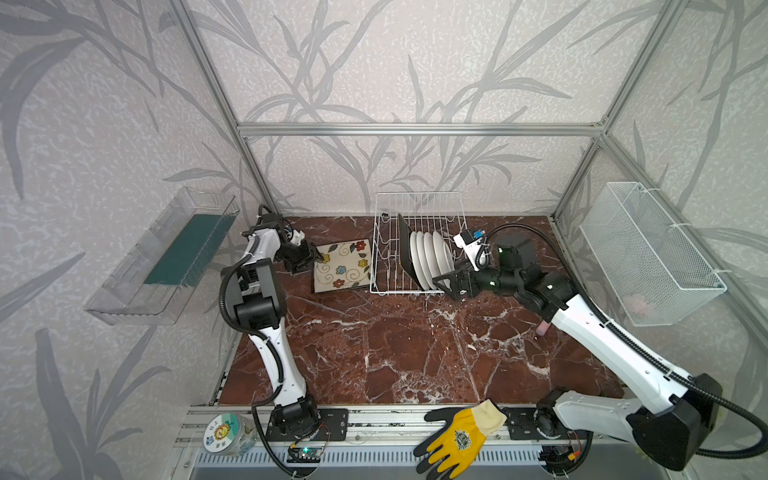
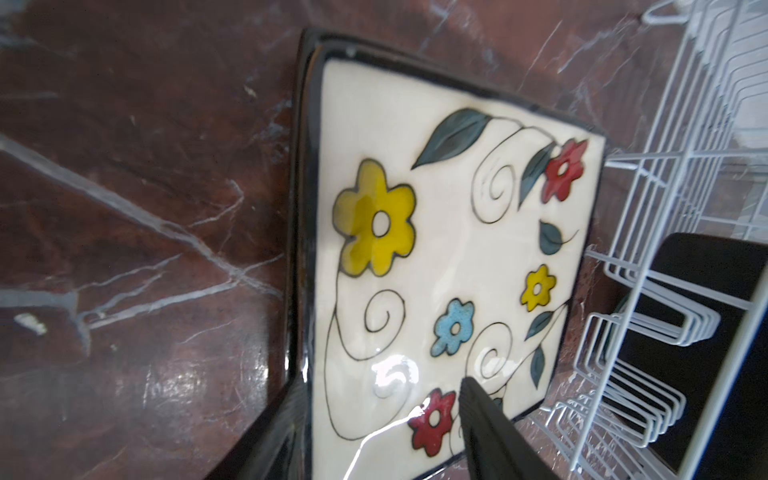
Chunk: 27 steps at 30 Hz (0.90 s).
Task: Unload the plates from the dish rack
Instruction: 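Lower the floral plate flat onto the other floral plate, then open the left gripper and raise it off the stacked plates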
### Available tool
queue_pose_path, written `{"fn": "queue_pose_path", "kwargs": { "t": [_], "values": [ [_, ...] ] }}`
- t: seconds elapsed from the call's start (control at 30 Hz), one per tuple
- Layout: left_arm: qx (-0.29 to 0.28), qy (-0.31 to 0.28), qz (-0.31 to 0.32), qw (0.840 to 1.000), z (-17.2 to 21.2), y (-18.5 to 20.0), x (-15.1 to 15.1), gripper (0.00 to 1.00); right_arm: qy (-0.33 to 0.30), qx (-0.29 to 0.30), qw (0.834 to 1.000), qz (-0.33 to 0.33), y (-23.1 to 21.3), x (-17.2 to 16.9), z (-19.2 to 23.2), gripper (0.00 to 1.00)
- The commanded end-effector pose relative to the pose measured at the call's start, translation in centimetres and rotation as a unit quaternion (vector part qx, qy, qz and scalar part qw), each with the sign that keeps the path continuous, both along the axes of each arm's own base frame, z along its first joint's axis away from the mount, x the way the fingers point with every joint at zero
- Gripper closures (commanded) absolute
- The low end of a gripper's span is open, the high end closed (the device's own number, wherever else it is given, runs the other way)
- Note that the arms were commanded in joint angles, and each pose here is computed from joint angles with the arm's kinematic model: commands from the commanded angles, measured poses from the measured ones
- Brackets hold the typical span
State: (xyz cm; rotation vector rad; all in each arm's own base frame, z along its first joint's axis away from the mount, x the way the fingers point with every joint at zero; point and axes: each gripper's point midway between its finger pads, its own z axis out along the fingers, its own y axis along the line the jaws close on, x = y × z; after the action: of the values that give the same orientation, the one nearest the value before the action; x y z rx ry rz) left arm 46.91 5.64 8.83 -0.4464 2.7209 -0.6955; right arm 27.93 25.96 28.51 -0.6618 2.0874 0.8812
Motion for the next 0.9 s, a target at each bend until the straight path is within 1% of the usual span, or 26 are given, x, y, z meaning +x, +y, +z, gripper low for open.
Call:
{"fn": "queue_pose_path", "kwargs": {
  "t": [0.0, 0.1, 0.27, 0.43, 0.53, 0.6, 0.7, 0.77, 0.87],
  "values": [
    [-0.014, -0.074, 0.008, 0.997, 5.2, -0.7, 0.8, 0.32, -0.016, 0.003, 1.000, -0.002, -0.2, -0.3, 1.2, 0.01],
    [-0.023, -0.108, 0.007, 0.994, 7.7, -1.4, 0.9, 0.27, -0.019, 0.004, 1.000, -0.004, -0.4, -0.3, 1.4, 0.01],
    [-0.022, -0.139, -0.007, 0.990, 11.0, -3.3, 0.4, 0.22, -0.023, 0.003, 1.000, -0.008, -0.6, -0.4, 1.6, 0.01],
    [-0.020, -0.175, -0.048, 0.983, 14.8, -6.4, -0.7, 0.19, -0.030, 0.003, 0.999, -0.010, -0.8, -0.5, 1.9, 0.01],
    [-0.005, -0.195, -0.075, 0.978, 17.0, -8.3, -1.5, 0.17, -0.036, 0.003, 0.999, -0.011, -0.9, -0.6, 2.2, 0.01],
    [0.003, -0.215, -0.098, 0.972, 18.5, -10.1, -2.1, 0.16, -0.036, 0.003, 0.999, -0.011, -1.0, -0.7, 2.2, 0.01],
    [0.009, -0.239, -0.128, 0.962, 20.3, -12.7, -3.2, 0.13, -0.039, 0.001, 0.999, -0.015, -1.2, -0.7, 2.2, 0.01],
    [0.008, -0.247, -0.136, 0.959, 21.2, -14.1, -3.8, 0.11, -0.039, 0.000, 0.999, -0.016, -1.3, -0.8, 2.0, 0.01],
    [0.020, -0.259, -0.141, 0.955, 22.0, -16.0, -4.4, 0.11, -0.039, 0.000, 0.999, -0.021, -1.5, -0.9, 1.9, 0.01]
  ]
}}
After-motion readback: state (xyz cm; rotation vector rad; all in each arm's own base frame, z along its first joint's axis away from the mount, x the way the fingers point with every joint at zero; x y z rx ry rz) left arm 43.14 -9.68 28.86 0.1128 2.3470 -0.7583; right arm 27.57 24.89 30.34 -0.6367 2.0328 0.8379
